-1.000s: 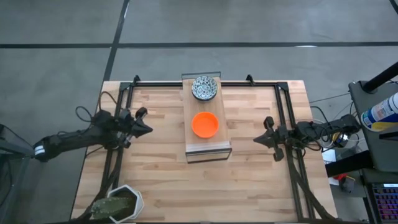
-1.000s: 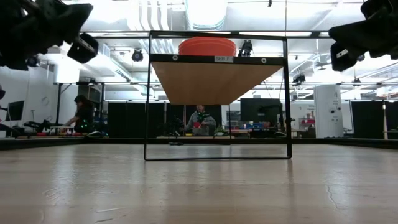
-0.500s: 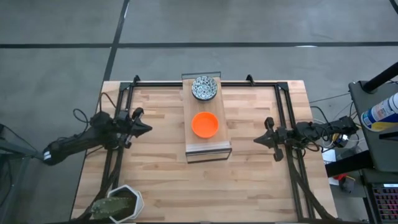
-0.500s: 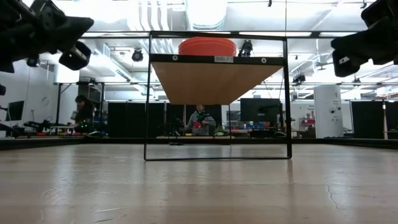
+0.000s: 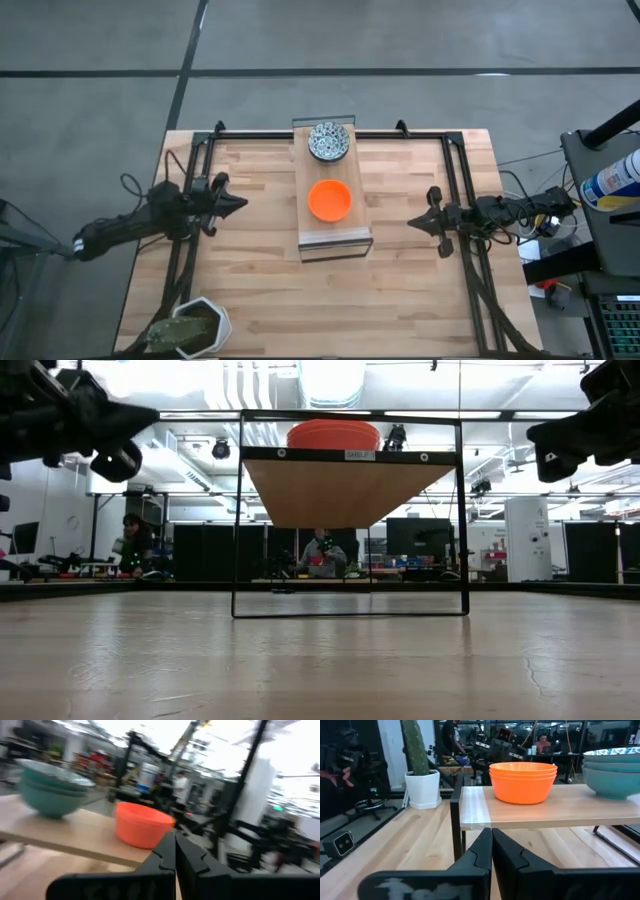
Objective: Pick & Place Mini bowls
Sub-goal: Return to Home Position
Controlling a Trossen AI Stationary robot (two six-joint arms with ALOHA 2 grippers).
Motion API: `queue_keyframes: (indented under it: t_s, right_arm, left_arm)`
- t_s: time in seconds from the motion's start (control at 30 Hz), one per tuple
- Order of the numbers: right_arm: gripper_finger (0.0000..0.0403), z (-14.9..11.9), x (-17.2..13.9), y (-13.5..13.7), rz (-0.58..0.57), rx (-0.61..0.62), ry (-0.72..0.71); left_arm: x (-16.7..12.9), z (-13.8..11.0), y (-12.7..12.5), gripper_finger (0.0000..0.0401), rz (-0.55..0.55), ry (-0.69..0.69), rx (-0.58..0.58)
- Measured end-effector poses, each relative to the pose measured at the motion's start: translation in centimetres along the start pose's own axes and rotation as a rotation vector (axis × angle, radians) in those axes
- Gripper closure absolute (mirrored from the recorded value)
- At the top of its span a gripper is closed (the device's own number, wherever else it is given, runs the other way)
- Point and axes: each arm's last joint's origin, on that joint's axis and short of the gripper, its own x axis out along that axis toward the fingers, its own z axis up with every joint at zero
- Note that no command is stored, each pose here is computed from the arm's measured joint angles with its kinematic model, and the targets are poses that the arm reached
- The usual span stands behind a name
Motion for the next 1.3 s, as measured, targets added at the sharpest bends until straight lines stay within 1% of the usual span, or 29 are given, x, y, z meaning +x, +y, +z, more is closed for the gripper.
queue_keyframes:
  t_s: [0.07, 0.23, 0.3, 0.47, 1.3]
  right_arm:
    - [0.0394, 0.0, 0.0, 0.0, 0.0, -0.001, 0.0]
    - [0.0394, 0.0, 0.0, 0.0, 0.0, -0.064, 0.001]
    - [0.0394, 0.0, 0.0, 0.0, 0.0, -0.058, 0.0]
    - [0.0394, 0.0, 0.0, 0.0, 0.001, -0.033, 0.001]
    - [0.0394, 0.0, 0.0, 0.0, 0.003, -0.031, 0.0]
  left_arm:
    - [0.1, -0.3, 0.1, 0.0401, 0.035, -0.002, 0.006]
    - [0.1, -1.2, 0.2, 0.0401, 0.034, 0.042, -0.018]
    - [0.1, -1.3, 0.3, 0.0401, 0.061, 0.044, 0.0]
    - [0.1, -1.5, 0.3, 0.0401, 0.069, 0.061, 0.052]
    - [0.1, -1.6, 0.4, 0.0401, 0.072, 0.068, 0.041]
